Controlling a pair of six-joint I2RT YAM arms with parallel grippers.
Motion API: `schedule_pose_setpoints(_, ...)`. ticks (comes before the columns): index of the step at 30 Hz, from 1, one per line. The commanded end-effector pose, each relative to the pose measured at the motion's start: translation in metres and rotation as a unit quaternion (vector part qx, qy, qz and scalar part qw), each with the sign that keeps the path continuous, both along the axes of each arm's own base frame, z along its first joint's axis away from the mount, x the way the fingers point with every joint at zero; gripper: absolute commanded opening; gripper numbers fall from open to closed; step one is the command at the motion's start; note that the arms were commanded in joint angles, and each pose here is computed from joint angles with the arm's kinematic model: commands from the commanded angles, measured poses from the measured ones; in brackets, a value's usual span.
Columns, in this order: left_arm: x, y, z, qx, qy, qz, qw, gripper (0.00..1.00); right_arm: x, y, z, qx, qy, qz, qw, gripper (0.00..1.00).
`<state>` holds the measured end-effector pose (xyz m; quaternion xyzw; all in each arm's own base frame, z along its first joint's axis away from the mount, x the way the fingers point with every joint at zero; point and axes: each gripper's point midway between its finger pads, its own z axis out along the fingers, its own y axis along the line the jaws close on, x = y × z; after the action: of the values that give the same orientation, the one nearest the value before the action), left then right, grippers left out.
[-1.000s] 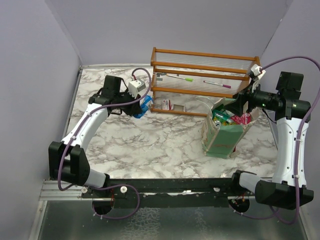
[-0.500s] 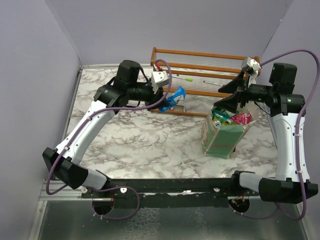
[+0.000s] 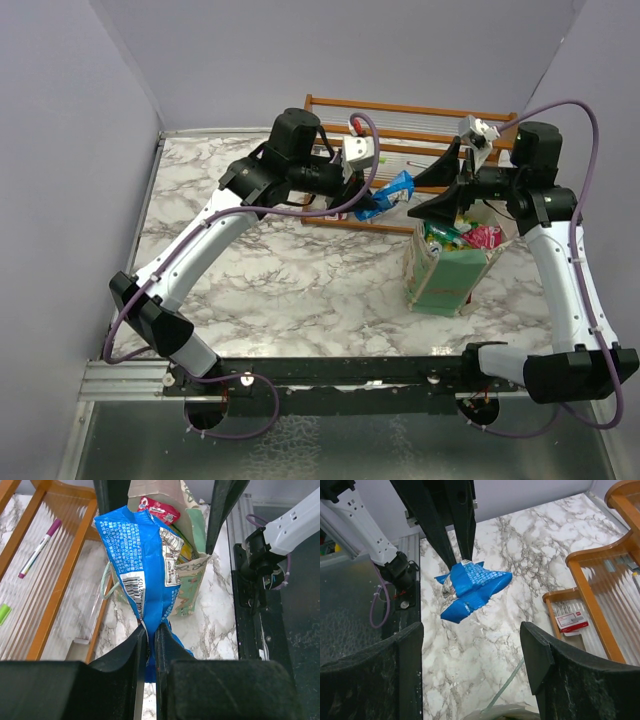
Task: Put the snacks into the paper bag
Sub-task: Place the snack in the paper bag.
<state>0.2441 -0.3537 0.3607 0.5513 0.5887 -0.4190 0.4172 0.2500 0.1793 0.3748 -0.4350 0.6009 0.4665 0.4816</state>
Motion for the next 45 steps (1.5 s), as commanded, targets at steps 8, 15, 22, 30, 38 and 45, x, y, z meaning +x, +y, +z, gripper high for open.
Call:
schedule_pose_setpoints(8, -0.003, -0.017, 0.014, -0.011, -0.025, 0.001, 1.000, 0.01, -0.006, 0.004, 0.012, 0.028, 0.020, 0.007, 0.999, 0.69)
schedule_pose_setpoints(15, 0.000, -0.020, 0.008, 0.000, -0.032, 0.013, 0.999, 0.00, -0.002, 0.002, 0.008, 0.028, 0.030, -0.018, 0.999, 0.48)
schedule_pose_setpoints(22, 0.000, -0.021, 0.002, 0.009, -0.034, 0.015, 0.999, 0.00, 0.003, -0.003, 0.006, 0.027, 0.034, -0.043, 0.998, 0.18)
schedule_pose_setpoints(30, -0.003, -0.016, 0.007, 0.005, -0.039, 0.023, 0.999, 0.22, 0.008, -0.018, 0.008, 0.024, 0.023, -0.091, 0.995, 0.01)
schedule_pose_setpoints(38, -0.008, -0.002, 0.018, 0.009, -0.062, 0.033, 0.998, 0.51, 0.004, -0.044, 0.022, 0.016, -0.017, -0.159, 0.987, 0.02)
schedule_pose_setpoints(45, 0.006, 0.021, 0.025, 0.011, -0.078, 0.070, 0.994, 0.65, 0.000, -0.083, 0.034, -0.031, -0.084, -0.273, 0.958, 0.01)
